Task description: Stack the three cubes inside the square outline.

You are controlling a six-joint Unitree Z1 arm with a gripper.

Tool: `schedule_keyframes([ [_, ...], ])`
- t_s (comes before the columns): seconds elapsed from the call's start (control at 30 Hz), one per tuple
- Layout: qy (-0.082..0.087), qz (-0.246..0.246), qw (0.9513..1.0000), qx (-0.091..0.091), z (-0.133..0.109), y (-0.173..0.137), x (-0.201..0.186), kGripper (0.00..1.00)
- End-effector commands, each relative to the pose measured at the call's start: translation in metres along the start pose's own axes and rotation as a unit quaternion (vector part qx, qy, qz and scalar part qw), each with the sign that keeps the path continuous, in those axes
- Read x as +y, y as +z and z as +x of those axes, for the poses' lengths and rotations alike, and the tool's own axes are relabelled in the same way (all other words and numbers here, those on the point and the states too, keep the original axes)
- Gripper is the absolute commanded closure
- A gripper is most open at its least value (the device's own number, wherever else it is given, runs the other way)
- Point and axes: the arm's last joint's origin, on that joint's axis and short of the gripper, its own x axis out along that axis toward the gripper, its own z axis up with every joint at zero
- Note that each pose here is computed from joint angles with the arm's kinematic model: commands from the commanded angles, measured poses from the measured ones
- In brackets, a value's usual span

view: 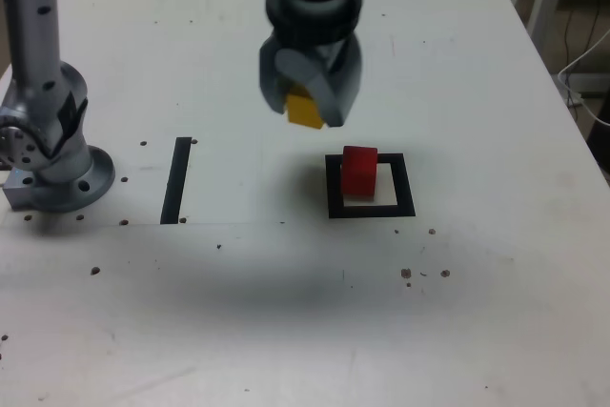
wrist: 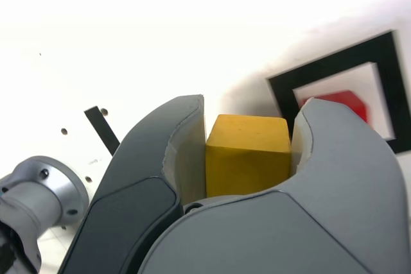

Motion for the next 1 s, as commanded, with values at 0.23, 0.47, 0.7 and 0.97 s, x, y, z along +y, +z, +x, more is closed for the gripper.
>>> schedule_keyframes([
  [0.23, -0.032, -0.005, 0.9995, -0.005, -0.01, 0.029, -0.003, 0.69],
  [0.47, -0.046, -0.033, 0.9983, -0.009, -0.009, 0.045, -0.006, 0.69],
  [0.7, -0.052, -0.06, 0.9968, -0.008, -0.004, 0.053, -0.006, 0.69],
  [0.97, -0.055, -0.073, 0.9958, -0.002, 0.005, 0.058, -0.004, 0.69],
])
